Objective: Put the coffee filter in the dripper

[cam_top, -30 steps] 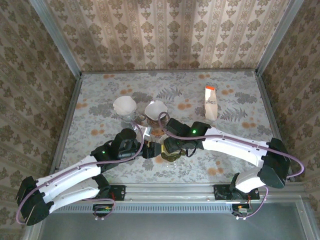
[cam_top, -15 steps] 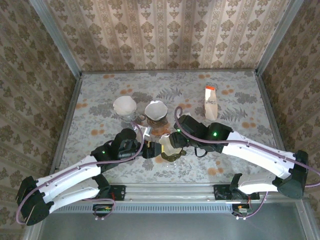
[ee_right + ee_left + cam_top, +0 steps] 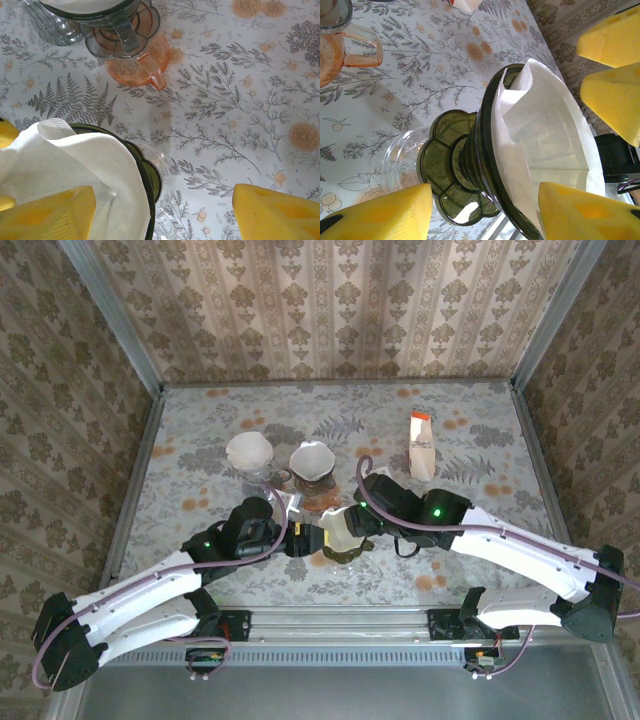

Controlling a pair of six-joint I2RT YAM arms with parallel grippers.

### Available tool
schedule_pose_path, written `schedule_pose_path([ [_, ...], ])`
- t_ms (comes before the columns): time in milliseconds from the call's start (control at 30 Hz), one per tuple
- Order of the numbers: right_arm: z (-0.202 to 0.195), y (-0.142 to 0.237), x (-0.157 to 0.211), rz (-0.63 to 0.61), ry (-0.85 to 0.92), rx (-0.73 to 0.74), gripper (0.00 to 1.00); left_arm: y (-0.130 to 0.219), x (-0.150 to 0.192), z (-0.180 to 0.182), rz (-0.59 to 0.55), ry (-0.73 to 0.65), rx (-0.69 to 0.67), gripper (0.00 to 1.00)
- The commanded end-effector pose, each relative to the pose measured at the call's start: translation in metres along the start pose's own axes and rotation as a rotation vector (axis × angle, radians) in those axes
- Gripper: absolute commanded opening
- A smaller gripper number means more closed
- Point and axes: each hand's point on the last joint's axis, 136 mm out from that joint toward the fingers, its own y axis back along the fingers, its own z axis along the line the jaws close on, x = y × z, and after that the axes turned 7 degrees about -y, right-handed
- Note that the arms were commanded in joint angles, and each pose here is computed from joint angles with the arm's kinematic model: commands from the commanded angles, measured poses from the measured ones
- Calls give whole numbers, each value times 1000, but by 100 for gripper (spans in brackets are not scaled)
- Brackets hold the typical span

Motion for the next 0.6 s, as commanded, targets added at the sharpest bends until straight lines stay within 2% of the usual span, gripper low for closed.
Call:
schedule_pose_path([
  [0,-2,2,3,3,-8,-10,74,-1,1,1,-2,1,-2,59],
  [167,13,-2,22,85,24,-84,73,-2,1,1,-1,2,-1,59],
  [567,21,-16,47,174,70,-93,73,-2,2,2,-2,5,0,59],
])
